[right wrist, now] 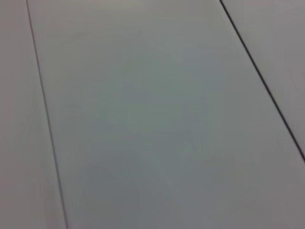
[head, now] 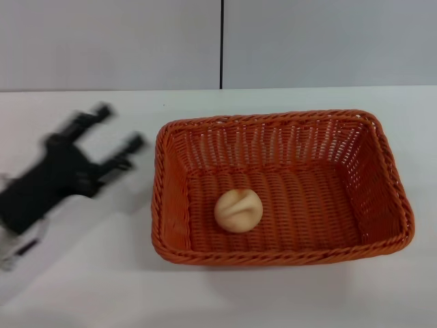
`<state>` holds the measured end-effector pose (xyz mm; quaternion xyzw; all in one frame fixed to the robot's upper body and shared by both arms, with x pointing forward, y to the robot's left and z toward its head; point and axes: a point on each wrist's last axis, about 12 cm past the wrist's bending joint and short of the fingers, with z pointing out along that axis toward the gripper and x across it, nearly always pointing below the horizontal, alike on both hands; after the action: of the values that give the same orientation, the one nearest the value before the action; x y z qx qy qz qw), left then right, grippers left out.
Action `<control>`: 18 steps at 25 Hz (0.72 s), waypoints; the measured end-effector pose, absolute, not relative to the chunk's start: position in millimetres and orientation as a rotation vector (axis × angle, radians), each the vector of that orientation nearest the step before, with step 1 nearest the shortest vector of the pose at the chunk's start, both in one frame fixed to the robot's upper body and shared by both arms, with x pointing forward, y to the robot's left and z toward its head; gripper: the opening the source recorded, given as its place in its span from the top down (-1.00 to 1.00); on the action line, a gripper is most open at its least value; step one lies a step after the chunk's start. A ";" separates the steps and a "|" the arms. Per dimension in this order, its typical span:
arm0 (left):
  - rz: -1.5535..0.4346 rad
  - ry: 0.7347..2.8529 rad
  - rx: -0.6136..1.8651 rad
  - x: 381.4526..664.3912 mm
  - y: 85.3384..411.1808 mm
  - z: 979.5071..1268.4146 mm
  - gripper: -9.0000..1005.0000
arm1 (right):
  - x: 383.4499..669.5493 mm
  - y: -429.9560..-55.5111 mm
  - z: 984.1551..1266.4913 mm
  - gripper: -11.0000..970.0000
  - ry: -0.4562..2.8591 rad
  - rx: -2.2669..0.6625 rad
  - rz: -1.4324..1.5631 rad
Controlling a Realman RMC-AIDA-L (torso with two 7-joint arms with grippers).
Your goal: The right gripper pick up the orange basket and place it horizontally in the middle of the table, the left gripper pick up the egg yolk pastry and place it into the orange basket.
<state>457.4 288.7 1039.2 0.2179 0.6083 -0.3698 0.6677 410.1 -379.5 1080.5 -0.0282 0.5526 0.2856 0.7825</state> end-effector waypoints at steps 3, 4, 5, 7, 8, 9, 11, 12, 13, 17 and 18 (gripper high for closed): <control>-0.693 1.371 0.376 441.9 320.6 1039.5 -0.44 | 410.5 -378.6 1075.0 -0.08 1.199 -0.051 0.579; -0.643 1.374 0.339 435.8 331.1 1039.4 -0.54 | 410.9 -377.6 1072.3 -0.08 1.202 -0.048 0.562; -0.613 1.376 0.317 431.8 337.0 1039.2 -0.65 | 411.4 -376.6 1069.9 -0.08 1.204 -0.043 0.550; -0.523 1.381 0.246 417.6 355.3 1038.6 -0.65 | 414.7 -372.4 1062.1 -0.08 1.205 -0.020 0.504; -0.493 1.382 0.217 411.9 361.1 1038.2 -0.65 | 414.7 -372.4 1062.1 -0.08 1.205 -0.020 0.504; -0.464 1.381 0.188 406.1 366.3 1037.6 -0.65 | 416.3 -371.3 1060.5 -0.08 1.204 -0.015 0.489; -0.416 1.373 0.129 394.3 373.2 1036.2 -0.65 | 418.9 -369.9 1058.9 -0.08 1.200 -0.014 0.466; -0.374 1.364 0.081 384.7 377.6 1034.9 -0.65 | 420.6 -368.4 1058.0 -0.08 1.198 -0.018 0.451; -0.374 1.364 0.081 384.7 377.6 1034.9 -0.65 | 420.6 -368.4 1058.0 -0.08 1.198 -0.018 0.451; -0.340 1.373 0.050 374.8 381.8 1032.7 -0.65 | 423.0 -363.7 1053.3 -0.08 1.204 -0.017 0.417; -0.328 1.375 0.038 371.6 383.5 1032.0 -0.65 | 423.7 -363.3 1052.2 -0.08 1.202 -0.009 0.401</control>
<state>371.6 383.5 1032.0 0.0173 0.6318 -0.1505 0.7602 423.7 -363.3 1052.2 -0.0044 0.5618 0.1874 0.8058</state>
